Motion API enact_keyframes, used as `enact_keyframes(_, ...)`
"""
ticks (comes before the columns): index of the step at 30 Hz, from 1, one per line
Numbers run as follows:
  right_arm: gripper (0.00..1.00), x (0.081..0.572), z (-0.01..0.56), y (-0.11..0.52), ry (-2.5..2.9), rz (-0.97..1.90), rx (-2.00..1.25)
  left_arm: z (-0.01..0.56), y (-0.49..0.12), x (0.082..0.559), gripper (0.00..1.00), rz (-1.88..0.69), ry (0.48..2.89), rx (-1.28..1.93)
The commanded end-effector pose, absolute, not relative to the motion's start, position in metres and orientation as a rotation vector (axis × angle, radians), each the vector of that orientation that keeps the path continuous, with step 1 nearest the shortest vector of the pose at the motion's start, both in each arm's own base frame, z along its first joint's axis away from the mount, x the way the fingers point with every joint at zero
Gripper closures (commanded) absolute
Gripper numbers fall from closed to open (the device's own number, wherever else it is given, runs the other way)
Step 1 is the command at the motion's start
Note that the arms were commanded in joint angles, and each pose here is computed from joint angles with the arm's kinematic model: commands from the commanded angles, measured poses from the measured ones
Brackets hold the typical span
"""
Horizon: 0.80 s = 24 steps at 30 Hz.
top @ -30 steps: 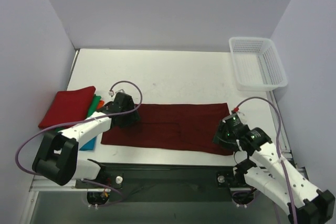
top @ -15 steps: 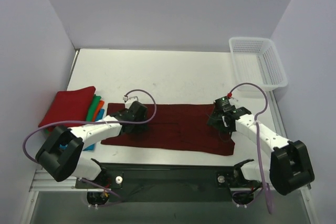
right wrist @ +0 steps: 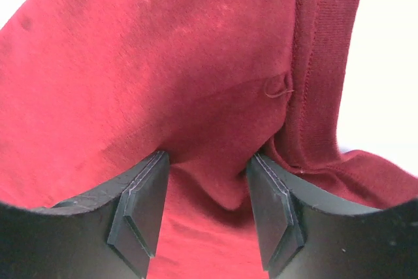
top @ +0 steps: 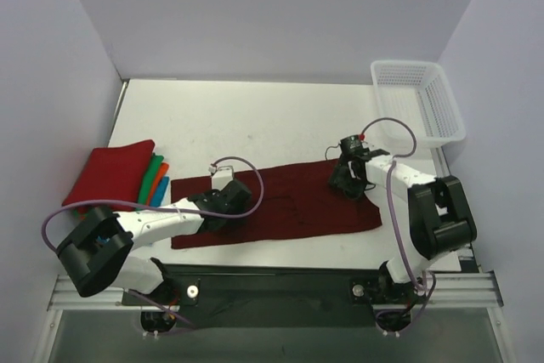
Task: Fold and stack the t-shirts
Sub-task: Rotate the tshirt 90 degrees
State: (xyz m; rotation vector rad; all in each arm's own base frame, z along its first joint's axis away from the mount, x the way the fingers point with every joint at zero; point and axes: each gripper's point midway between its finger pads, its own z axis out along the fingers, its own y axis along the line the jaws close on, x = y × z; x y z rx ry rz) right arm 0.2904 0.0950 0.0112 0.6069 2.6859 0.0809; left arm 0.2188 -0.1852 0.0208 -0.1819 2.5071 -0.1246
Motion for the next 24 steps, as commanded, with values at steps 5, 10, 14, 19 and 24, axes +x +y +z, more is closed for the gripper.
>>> enact_keyframes(5,0.48,0.330,-0.009,0.119,2.822,0.098,0.472,-0.004,-0.219,0.147,0.36,-0.246,2.677,-0.238)
enact_keyframes(10,0.48,0.384,0.011,0.150,2.831,0.141,0.291,0.001,-0.277,0.125,0.37,-0.364,2.685,-0.145)
enact_keyframes(14,0.46,0.417,0.010,0.193,2.864,0.151,0.055,0.005,-0.334,0.118,0.37,-0.488,2.705,-0.086)
enact_keyframes(19,0.42,0.447,0.015,0.231,2.850,0.206,-0.159,0.024,-0.379,0.124,0.36,-0.614,2.684,-0.026)
enact_keyframes(24,0.38,0.482,0.052,0.229,2.746,0.292,-0.114,0.057,-0.387,0.141,0.36,-0.668,2.606,-0.002)
